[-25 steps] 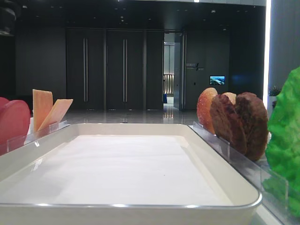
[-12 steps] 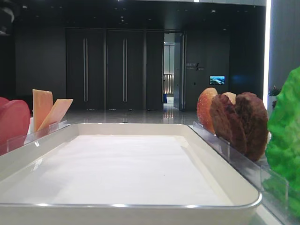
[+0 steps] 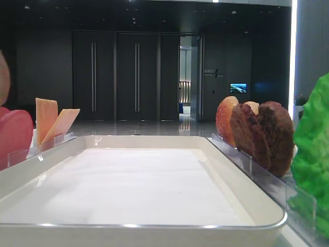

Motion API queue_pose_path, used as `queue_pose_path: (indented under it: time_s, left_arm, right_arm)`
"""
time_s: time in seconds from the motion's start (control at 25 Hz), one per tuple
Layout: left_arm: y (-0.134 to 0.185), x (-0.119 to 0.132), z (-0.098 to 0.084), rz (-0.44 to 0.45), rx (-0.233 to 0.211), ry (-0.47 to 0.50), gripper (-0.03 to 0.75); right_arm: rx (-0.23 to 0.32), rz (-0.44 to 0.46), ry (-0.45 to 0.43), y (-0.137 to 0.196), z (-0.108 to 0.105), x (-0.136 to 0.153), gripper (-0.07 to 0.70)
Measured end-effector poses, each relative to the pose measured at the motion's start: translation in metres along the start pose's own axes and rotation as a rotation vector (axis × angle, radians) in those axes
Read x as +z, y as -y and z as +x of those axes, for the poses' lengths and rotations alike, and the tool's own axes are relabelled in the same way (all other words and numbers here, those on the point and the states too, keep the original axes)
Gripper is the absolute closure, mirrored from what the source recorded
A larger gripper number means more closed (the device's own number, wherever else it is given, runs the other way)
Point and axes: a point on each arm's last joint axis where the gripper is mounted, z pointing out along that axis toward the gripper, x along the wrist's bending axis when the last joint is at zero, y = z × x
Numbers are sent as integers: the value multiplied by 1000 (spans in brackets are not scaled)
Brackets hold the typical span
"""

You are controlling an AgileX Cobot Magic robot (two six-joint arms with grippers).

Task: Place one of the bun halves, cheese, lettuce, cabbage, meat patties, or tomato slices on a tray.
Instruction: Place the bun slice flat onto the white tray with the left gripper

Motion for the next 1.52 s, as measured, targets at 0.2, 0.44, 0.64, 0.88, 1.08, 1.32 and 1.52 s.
queue_pose_path:
  time_s: [0.2,0.44,0.64,0.88,1.08,1.32,1.52]
  left_arm:
    - [6,-25,-10,-114,55,190,571]
    - [0,-27,-23,-181,124,338,571]
    - [-11,-13,-22,-182,143,427,573]
    - [-16,22,-15,-138,149,519,574]
    - [-25,47,-7,-120,129,560,574]
    - [-38,74,-5,-89,115,616,574]
    - [-42,99,-8,-34,111,665,574]
  right_arm:
    - [0,0,0,0,0,0,205]
    - [0,0,0,0,0,0,205]
    - [0,0,0,0,0,0,205]
    - [0,0,0,0,0,0,205]
    - [0,0,0,0,0,0,205]
    - [0,0,0,0,0,0,205]
    - [0,0,0,0,0,0,205]
